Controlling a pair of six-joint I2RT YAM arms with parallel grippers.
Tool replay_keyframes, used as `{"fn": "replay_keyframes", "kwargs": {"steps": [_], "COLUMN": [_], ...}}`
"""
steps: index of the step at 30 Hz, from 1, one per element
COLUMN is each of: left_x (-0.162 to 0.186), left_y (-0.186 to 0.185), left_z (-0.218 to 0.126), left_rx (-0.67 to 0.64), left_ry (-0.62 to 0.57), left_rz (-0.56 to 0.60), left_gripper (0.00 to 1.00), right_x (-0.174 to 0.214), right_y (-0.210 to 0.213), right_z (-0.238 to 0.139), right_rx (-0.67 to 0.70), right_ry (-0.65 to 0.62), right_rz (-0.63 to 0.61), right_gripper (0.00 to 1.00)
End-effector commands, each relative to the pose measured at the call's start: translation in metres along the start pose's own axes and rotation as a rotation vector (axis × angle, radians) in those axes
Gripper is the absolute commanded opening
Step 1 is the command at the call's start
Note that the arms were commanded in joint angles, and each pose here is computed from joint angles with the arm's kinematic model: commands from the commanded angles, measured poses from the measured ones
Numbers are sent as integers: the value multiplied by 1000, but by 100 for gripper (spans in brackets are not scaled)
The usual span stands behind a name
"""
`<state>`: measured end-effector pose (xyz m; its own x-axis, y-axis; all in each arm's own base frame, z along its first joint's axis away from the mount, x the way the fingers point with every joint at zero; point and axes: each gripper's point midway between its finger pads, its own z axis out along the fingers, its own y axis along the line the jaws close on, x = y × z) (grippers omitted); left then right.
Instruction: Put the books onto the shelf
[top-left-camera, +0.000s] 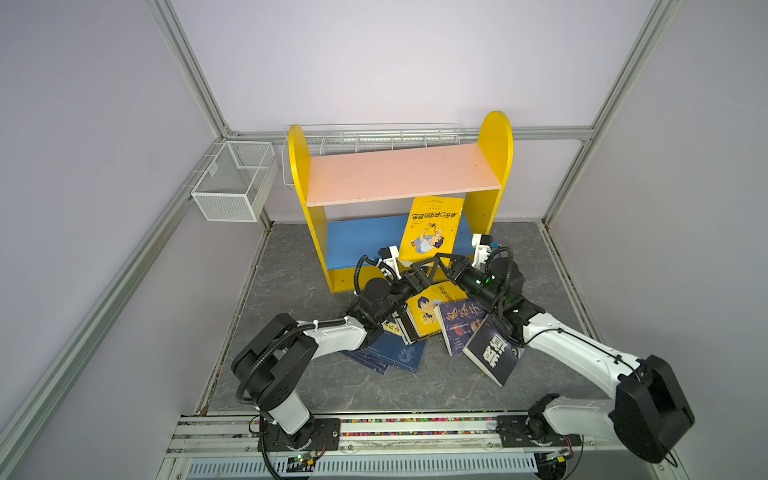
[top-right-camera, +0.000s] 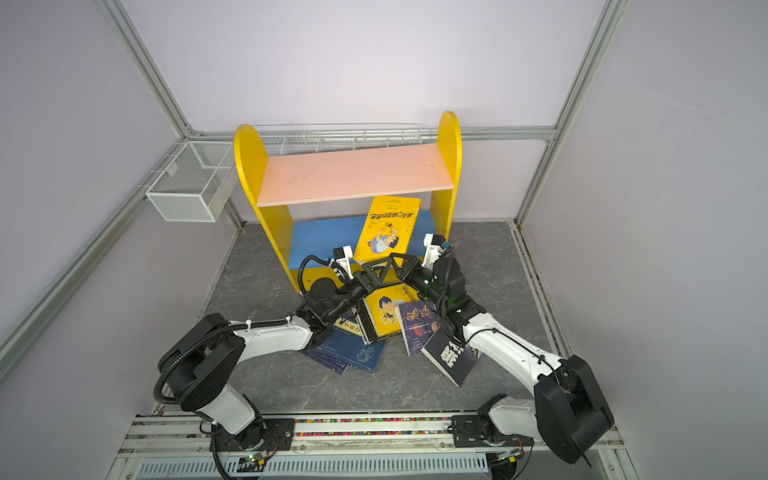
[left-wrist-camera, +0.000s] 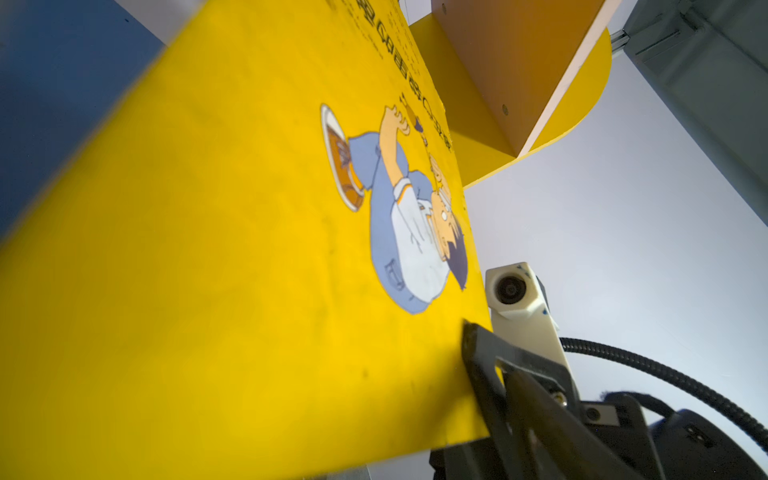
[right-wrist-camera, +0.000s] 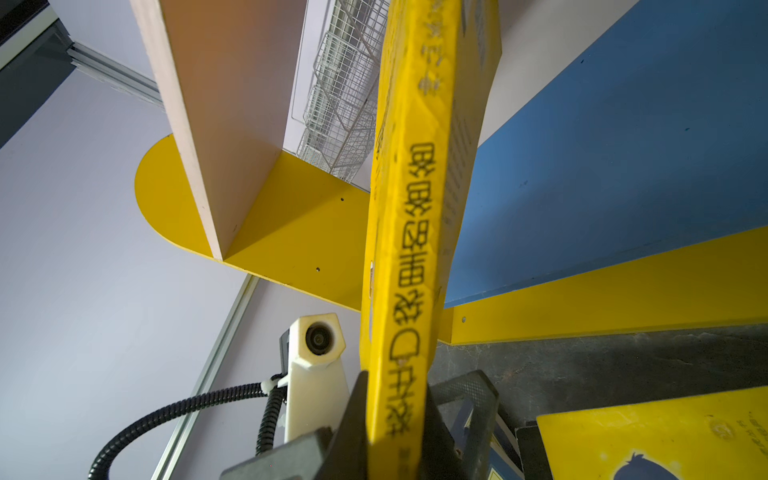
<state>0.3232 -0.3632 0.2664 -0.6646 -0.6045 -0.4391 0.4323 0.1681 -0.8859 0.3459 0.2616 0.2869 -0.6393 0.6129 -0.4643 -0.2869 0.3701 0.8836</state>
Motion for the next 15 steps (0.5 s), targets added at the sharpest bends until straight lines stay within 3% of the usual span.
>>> {"fn": "replay_keyframes", "kwargs": {"steps": [1, 5, 7, 12, 13, 15], "left_x": [-23, -45, -55, -62, -61, -59], "left_y": [-16, -17, -21, -24, -24, -20], "left_z": [7, 6, 6, 8, 7, 5], "left_rx": [45, 67, 76, 63, 60, 31], "left_ry": [-76, -136, -150, -147, -141, -111], "left_rz": [-22, -45, -39, -8, -2, 13], "left_gripper": [80, 71, 60, 17, 12, 0], "right_x": [-7, 0, 4, 23, 26, 32], "right_y": [30, 23, 19, 9, 7, 4], "right_z": [-2, -4, -4, -7, -7, -10], "right_rx": [-123, -102, -95, -42, -35, -21], "right_ry": [-34, -22, -14, 49, 61, 93], "right_rz": [-3, 5, 12, -35, -42, -61], "right_gripper": [6, 6, 6, 6, 7, 16]}}
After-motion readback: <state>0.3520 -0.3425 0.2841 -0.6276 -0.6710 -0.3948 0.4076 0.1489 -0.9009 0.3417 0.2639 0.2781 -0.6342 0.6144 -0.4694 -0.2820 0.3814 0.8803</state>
